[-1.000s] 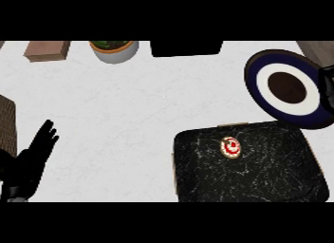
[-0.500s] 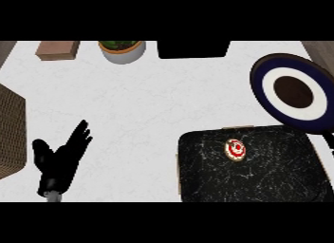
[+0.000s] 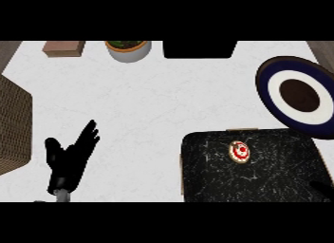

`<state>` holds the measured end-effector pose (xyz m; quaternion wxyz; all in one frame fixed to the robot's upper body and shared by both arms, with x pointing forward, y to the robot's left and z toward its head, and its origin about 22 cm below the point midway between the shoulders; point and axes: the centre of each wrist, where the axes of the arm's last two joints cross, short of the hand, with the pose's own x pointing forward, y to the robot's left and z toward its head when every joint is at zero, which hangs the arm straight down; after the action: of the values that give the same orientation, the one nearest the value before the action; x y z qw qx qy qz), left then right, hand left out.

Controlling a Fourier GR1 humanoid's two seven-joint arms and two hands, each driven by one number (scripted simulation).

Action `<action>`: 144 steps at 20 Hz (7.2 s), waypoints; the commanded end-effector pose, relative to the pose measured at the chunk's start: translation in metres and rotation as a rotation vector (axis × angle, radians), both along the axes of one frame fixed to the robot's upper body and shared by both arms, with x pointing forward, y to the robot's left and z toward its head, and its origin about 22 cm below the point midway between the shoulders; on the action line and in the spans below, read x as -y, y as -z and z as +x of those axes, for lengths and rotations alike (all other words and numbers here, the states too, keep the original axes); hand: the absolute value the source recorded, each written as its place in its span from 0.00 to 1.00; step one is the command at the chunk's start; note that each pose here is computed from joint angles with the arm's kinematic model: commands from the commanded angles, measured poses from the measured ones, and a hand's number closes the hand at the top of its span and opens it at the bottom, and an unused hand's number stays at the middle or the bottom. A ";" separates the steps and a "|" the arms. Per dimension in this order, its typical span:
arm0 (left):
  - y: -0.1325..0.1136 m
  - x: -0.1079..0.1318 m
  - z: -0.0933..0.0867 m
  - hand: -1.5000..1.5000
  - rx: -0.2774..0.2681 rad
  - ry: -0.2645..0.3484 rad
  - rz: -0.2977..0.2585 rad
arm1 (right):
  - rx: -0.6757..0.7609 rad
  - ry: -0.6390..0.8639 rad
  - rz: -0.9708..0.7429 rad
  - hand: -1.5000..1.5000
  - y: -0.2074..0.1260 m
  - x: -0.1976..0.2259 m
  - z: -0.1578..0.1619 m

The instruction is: Pick the cupcake from the tray and place it in the plate

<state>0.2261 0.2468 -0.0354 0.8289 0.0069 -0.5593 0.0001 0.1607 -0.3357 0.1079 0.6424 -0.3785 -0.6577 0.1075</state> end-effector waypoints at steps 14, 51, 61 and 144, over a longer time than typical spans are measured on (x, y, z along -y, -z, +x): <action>-0.004 0.014 0.011 0.50 0.005 0.019 -0.013 | -0.399 -0.008 -0.183 0.00 -0.020 -0.105 0.057; -0.004 0.003 0.005 0.50 -0.018 0.008 -0.021 | -0.722 -0.076 -0.296 1.00 0.087 -0.159 0.084; -0.005 0.010 0.019 0.50 0.004 0.028 -0.006 | -0.629 -0.089 -0.406 1.00 0.094 -0.145 0.098; 0.005 0.007 0.001 0.50 -0.007 0.001 -0.013 | 0.550 0.817 0.316 0.00 0.075 0.044 0.127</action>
<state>0.2334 0.2363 -0.0323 0.8284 0.0016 -0.5601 -0.0001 0.3141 -0.3836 0.0429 0.4840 -0.5665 -0.5629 -0.3578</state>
